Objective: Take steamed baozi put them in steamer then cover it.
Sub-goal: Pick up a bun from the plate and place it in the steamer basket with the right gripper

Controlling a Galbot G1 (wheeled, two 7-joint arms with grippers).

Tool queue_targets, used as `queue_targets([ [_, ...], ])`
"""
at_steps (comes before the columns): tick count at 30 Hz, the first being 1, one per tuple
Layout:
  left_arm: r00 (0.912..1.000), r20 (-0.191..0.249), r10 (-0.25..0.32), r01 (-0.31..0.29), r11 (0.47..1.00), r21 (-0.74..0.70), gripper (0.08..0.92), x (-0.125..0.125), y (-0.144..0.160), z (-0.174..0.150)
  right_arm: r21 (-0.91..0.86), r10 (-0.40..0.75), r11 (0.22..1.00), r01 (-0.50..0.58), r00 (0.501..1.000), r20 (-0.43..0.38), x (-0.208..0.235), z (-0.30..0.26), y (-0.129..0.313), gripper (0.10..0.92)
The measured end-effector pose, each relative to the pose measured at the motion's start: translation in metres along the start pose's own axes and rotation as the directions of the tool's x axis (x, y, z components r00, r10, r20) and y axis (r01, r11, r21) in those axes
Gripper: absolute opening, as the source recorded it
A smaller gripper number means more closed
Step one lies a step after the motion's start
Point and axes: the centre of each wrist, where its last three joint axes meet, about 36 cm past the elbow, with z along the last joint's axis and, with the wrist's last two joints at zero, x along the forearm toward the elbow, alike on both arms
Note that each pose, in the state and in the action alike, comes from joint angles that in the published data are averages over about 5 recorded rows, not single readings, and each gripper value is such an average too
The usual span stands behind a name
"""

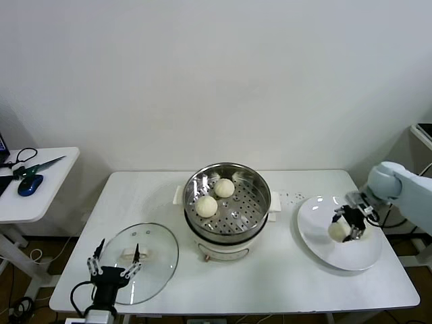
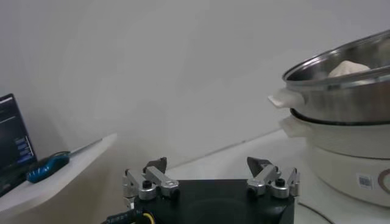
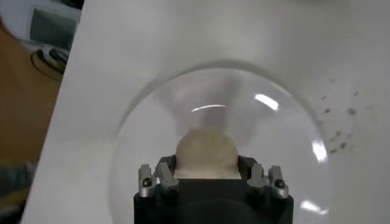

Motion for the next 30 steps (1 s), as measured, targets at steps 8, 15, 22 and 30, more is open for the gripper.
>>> queue_targets([
  [8,0.9999,-0.004,0.012,-0.012,1.000,-0.005,0.823,0.002,-0.002,0.000,0.397,0.088,0.916,-0.063,0.995,-0.045,0.096,-0.079,-0.077,0.662],
  [15,0.9997,-0.009,0.024,-0.024,1.000,-0.008,0.823,0.004,-0.003,0.001,0.657,0.117,0.752,-0.052,0.992,-0.056,0.140,-0.172,-0.117,0.669],
  [22,0.9996,-0.017,0.024,-0.024,1.000,-0.009,0.823,0.008,-0.002,0.005,0.813,0.095,0.582,-0.004,0.993,-0.064,0.138,-0.260,-0.132,0.670],
  [30,0.9996,-0.020,0.021,-0.021,1.000,-0.007,0.823,0.011,0.000,0.006,0.893,0.024,0.447,0.051,0.997,-0.070,0.090,-0.323,-0.133,0.670],
])
